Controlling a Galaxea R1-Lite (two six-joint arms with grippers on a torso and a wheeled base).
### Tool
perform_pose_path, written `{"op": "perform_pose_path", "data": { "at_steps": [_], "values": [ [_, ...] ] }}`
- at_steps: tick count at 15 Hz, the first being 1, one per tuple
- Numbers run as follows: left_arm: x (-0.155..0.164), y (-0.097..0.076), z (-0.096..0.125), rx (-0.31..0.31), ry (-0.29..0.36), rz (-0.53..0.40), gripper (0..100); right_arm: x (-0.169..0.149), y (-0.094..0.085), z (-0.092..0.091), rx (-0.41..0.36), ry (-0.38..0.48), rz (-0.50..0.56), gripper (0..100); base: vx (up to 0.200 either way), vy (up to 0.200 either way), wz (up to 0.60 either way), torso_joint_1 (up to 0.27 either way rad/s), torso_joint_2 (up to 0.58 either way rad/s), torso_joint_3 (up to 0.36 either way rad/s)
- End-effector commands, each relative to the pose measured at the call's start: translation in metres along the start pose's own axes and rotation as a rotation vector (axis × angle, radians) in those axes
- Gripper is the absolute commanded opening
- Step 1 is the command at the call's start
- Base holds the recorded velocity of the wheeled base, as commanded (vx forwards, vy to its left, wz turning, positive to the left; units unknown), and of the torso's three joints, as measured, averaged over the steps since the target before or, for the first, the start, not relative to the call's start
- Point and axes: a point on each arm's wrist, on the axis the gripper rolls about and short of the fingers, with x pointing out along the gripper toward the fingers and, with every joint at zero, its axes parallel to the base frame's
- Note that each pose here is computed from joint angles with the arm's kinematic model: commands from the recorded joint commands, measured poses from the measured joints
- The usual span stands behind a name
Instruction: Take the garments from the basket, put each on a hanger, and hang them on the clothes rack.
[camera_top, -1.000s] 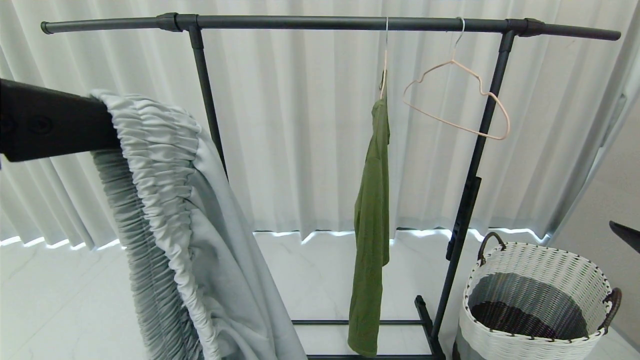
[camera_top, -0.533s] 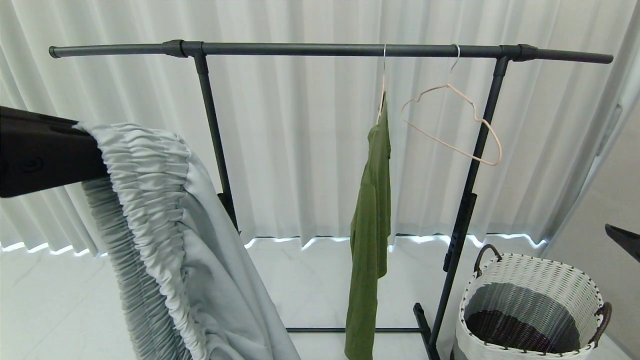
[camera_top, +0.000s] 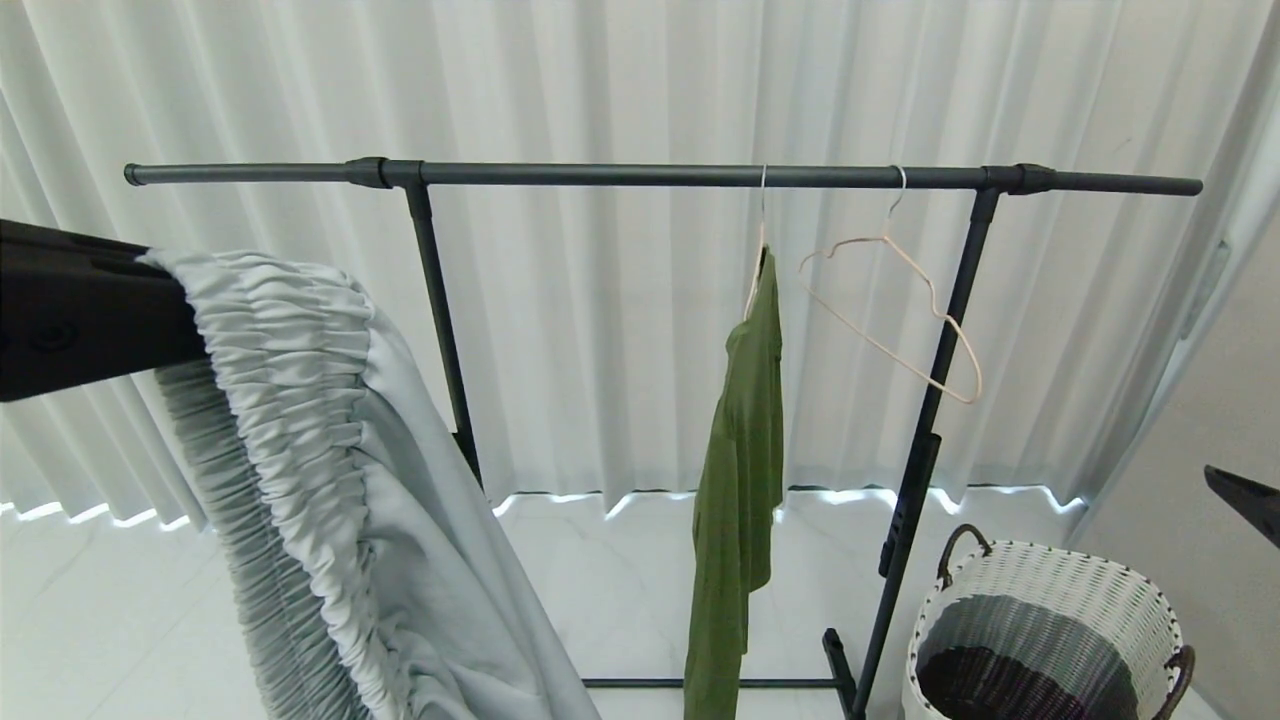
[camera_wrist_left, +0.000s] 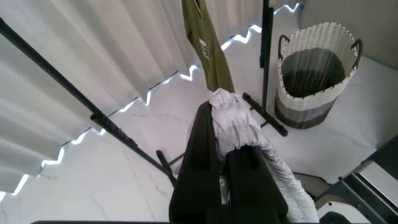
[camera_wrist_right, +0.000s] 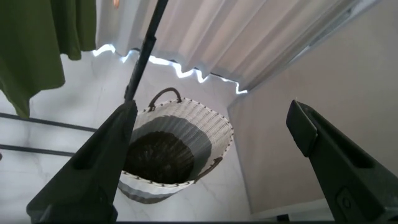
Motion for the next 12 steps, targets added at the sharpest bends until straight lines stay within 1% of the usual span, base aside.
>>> {"op": "perform_pose_path", "data": {
  "at_steps": [1, 6, 7, 9, 10, 11, 12],
  "values": [
    [0.0005, -0.0003, 0.0002, 0.0, 0.001, 0.0, 0, -0.0009, 0.0009, -0.0037, -0.002, 0.006, 0.002, 100, 0.0, 0.0, 0.0, 0.198, -0.5, -0.31],
    [0.0013, -0.0007, 0.0, 0.002, 0.003, 0.0, 0, -0.0011, 0.0009, -0.0039, 0.0, 0.004, 0.003, 100, 0.0, 0.0, 0.0, 0.208, -0.51, -0.305],
    [0.0017, -0.001, -0.0006, 0.002, 0.006, 0.0, 0, -0.001, 0.0013, -0.0039, 0.003, -0.002, 0.018, 100, 0.0, 0.0, 0.0, 0.212, -0.51, -0.3],
    [0.0019, -0.001, -0.002, 0.004, 0.01, 0.0, 0, -0.0014, 0.0024, -0.0031, 0.032, -0.026, 0.081, 100, 0.0, 0.0, 0.0, 0.188, -0.44, -0.259],
    [0.0034, -0.0015, -0.0036, 0.008, 0.018, 0.005, 0, -0.0005, 0.003, -0.0014, 0.074, -0.04, 0.117, 100, 0.0, 0.0, 0.0, 0.09, -0.2, -0.105],
    [0.0035, -0.0014, -0.0038, 0.009, 0.019, 0.022, 0, 0.0026, 0.0033, 0.0001, 0.102, -0.044, 0.131, 100, 0.0, 0.0, 0.0, 0.051, -0.12, -0.071],
    [0.0054, -0.0017, -0.0039, 0.012, 0.023, 0.043, 0, 0.0057, 0.0021, 0.0009, 0.109, -0.049, 0.126, 100, 0.0, 0.0, 0.0, 0.032, -0.06, -0.022]
  ]
}}
